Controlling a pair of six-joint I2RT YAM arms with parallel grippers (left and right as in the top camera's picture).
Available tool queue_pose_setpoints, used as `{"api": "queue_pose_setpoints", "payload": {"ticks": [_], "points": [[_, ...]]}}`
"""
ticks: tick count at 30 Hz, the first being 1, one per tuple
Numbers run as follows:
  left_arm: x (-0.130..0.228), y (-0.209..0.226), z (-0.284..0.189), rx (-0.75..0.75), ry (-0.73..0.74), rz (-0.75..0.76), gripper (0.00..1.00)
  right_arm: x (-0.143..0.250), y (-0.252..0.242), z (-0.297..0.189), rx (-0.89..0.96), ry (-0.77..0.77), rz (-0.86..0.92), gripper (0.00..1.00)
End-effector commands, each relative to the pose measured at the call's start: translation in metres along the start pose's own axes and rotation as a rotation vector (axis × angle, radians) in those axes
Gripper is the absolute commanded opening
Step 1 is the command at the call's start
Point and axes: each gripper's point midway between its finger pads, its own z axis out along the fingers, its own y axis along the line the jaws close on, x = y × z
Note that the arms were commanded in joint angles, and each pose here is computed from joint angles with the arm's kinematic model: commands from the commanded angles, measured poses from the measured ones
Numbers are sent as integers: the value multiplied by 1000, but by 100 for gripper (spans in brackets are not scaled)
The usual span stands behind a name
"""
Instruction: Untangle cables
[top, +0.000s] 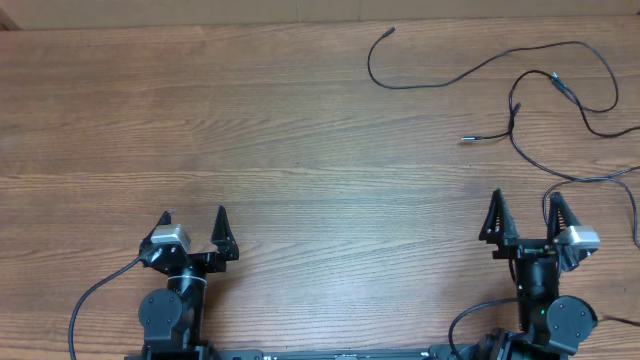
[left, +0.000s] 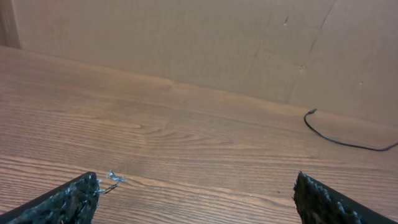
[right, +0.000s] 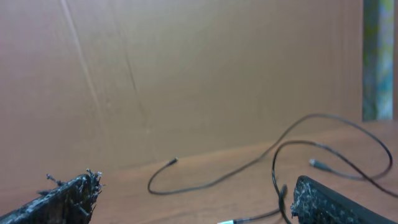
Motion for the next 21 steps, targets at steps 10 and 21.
{"api": "queue_pose_setpoints", "payload": {"ticks": [10, 21], "points": [[-1, 0, 0, 3, -6, 12, 99, 42, -14, -5, 62, 157, -2, 100], [-1, 0, 0, 3, -6, 11, 100, 43, -14, -5, 46, 162, -139, 100]]}}
